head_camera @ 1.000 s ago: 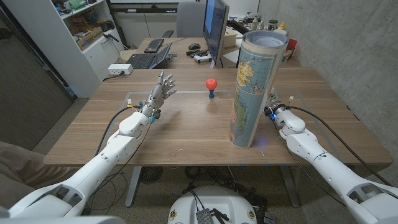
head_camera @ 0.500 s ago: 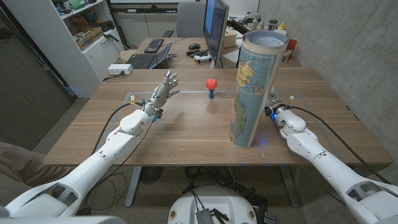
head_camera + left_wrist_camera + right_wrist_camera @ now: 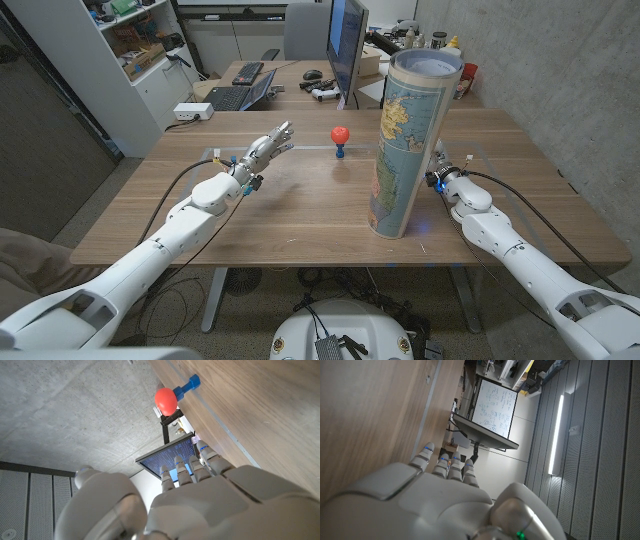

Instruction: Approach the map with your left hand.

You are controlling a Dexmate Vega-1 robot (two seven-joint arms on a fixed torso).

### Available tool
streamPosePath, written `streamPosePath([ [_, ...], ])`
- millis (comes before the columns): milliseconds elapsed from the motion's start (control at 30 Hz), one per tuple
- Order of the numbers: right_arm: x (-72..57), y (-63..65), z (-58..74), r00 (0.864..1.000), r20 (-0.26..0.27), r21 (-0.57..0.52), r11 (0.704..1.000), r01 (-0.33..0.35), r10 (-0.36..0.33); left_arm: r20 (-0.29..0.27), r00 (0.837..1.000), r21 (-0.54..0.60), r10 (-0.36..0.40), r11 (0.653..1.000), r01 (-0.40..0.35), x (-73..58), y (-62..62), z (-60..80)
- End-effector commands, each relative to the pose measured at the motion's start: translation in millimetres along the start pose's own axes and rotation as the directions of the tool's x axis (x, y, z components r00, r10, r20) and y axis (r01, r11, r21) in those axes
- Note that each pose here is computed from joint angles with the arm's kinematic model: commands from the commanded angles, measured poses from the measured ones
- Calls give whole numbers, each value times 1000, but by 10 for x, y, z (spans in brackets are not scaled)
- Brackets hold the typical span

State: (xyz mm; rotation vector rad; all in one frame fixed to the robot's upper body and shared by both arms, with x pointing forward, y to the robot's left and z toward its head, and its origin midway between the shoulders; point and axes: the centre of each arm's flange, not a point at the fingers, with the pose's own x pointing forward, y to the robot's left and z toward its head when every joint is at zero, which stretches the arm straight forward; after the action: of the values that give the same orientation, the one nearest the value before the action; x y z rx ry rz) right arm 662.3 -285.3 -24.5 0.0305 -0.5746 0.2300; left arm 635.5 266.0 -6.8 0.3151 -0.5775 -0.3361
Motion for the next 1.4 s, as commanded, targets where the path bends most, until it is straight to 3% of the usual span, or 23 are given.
streamPosePath([
  [33,-2,20,-21,1000,-12,-18,1000,-8,7,-21,999,80,-47,996,48,-4,-18,68],
  [267,7,30,-21,1000,-11,-24,1000,-11,10,-45,996,126,-76,989,81,37,-63,113],
  [633,22,23,-30,1000,-16,-32,999,-4,4,-26,991,166,-132,977,134,136,-127,198],
  [1200,18,6,-65,999,-36,-51,999,-3,1,75,987,145,-146,980,134,168,-265,194],
  [1400,9,9,-65,999,-35,-58,998,-5,3,82,984,144,-161,978,148,177,-300,187],
])
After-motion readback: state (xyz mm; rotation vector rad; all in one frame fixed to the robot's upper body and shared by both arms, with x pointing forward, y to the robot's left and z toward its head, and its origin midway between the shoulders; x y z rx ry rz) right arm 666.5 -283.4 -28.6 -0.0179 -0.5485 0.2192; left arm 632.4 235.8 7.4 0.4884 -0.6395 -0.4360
